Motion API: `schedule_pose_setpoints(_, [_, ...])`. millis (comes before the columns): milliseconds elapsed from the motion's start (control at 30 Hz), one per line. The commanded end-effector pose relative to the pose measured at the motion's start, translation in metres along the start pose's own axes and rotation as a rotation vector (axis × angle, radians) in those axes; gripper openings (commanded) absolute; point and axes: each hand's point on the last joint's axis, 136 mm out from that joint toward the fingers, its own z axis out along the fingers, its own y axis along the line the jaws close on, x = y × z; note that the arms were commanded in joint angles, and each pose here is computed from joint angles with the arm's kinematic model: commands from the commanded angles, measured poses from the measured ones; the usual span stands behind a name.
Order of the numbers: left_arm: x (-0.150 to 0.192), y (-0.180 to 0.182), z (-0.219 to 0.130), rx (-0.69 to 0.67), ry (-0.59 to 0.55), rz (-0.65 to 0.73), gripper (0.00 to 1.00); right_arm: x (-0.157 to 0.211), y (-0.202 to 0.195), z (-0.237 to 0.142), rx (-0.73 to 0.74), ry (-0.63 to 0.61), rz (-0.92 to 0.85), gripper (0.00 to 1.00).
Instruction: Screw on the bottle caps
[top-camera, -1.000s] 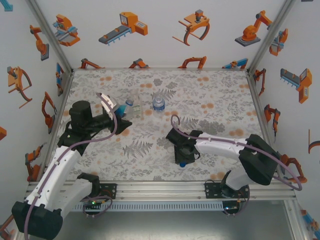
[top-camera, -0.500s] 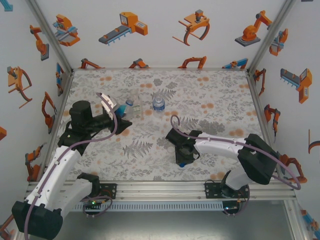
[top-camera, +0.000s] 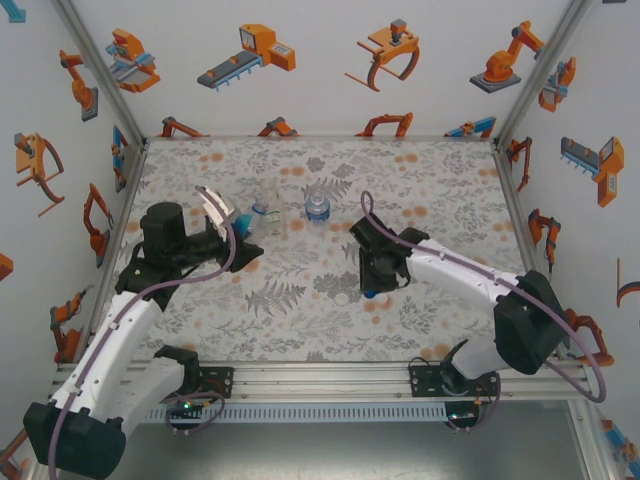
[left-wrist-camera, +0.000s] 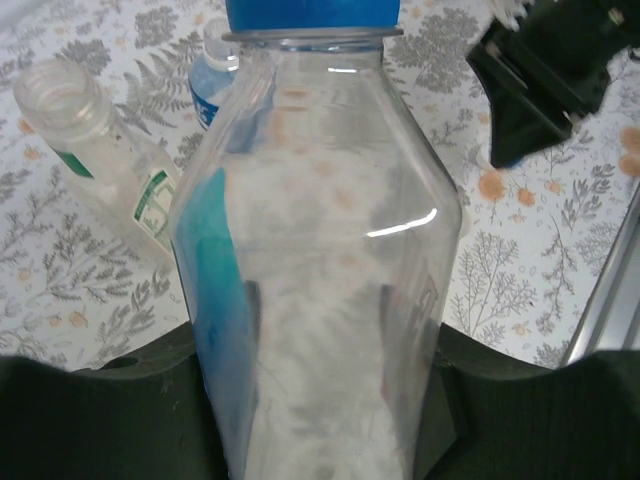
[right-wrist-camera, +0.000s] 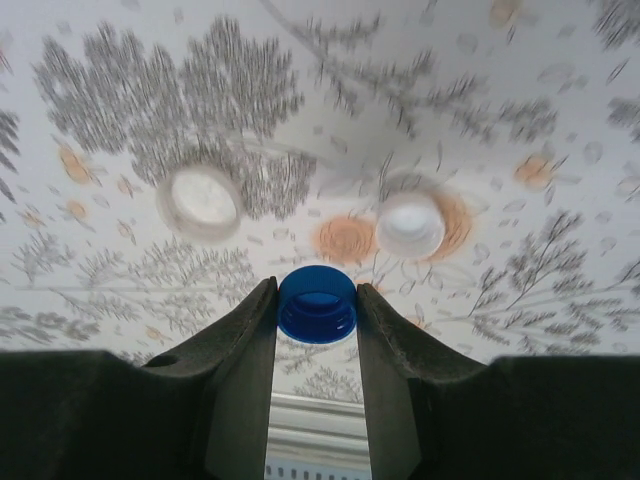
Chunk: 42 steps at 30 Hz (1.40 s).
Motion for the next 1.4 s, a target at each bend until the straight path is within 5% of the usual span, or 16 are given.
schedule_pose_setpoints(0, [-0.009,-0.008,-0.014,-0.001,0.0,0.01,0.0,-0.018,-0.002,0.004,-0.01,0.037,-0.063,0.26])
schedule_pose_setpoints(600, [0.003,0.0,-0.016,-0.086,-0.056,-0.01,0.0,-0.049,0.001,0.077,0.028,0.161,-0.097,0.33])
schedule_pose_setpoints(900, [0.003,0.0,-0.015,-0.087,-0.055,-0.011,0.0,-0.054,0.003,0.061,0.008,0.126,-0.081,0.43])
schedule_pose_setpoints(1367, [0.001,0.0,-0.014,-0.077,-0.063,-0.013,0.01,-0.046,0.004,0.051,-0.04,0.086,-0.024,0.44])
